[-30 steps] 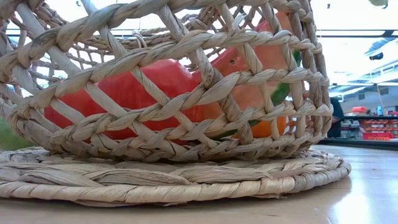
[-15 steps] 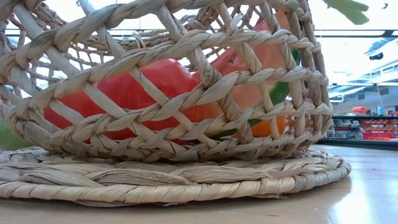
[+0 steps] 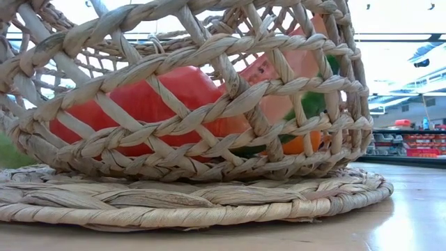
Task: Build produce basket
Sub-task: Put the celery into the basket, then put the pear into the basket
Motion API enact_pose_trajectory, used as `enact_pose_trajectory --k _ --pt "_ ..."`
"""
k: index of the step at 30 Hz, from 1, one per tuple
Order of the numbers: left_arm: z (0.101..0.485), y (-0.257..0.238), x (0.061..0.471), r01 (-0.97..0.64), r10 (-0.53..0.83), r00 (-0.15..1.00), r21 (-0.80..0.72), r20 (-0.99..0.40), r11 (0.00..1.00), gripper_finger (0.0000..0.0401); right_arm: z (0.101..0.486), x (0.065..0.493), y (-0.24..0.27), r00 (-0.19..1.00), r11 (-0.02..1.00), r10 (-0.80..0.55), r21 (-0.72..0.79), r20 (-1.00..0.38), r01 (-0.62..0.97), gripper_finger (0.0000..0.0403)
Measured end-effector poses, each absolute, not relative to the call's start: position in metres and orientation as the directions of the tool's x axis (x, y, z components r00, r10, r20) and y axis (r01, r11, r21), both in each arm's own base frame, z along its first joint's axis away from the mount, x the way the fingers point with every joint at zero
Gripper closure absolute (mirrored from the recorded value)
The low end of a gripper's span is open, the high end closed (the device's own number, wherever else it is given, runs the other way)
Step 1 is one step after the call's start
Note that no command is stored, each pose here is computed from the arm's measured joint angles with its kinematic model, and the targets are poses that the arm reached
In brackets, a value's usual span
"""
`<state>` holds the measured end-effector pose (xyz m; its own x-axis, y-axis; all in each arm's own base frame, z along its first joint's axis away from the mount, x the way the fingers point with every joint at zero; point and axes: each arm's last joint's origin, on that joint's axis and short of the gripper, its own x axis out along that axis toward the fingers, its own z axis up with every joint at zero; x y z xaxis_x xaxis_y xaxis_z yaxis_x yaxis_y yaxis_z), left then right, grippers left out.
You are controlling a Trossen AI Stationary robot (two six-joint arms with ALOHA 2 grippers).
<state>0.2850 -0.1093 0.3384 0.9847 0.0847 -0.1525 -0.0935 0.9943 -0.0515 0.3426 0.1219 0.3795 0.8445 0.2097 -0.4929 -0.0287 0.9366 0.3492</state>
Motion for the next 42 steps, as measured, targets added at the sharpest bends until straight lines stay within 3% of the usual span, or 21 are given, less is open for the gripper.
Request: enact_pose_trajectory --k 4,11,23,31,42 --pt "0.322 -0.114 0.282 -0.102 0.093 0.956 -0.02 -0.277 0.995 0.0229 0.389 0.341 0.123 0.866 0.937 0.235 0.34 -0.442 -0.081 0.0169" --pt "0.318 -0.118 0.276 -0.136 0.115 0.941 -0.042 -0.319 0.99 0.0229 0.397 0.345 0.125 0.894 0.926 0.278 0.345 -0.352 -0.152 0.0135" --pt "0.318 -0.141 0.264 -0.081 0.066 0.947 -0.036 -0.316 0.996 0.0229 0.389 0.341 0.131 0.84 0.912 0.33 0.374 -0.43 -0.167 0.013" --pt "0.314 -0.151 0.257 -0.069 0.038 0.936 -0.076 -0.35 0.995 0.0229 0.368 0.326 0.134 0.753 0.967 0.182 0.253 -0.632 -0.022 0.0132" --pt "0.314 -0.16 0.251 -0.022 0.004 0.938 -0.048 -0.348 0.999 0.0229 0.36 0.32 0.146 0.75 0.989 0.048 0.135 -0.66 0.055 0.0135"
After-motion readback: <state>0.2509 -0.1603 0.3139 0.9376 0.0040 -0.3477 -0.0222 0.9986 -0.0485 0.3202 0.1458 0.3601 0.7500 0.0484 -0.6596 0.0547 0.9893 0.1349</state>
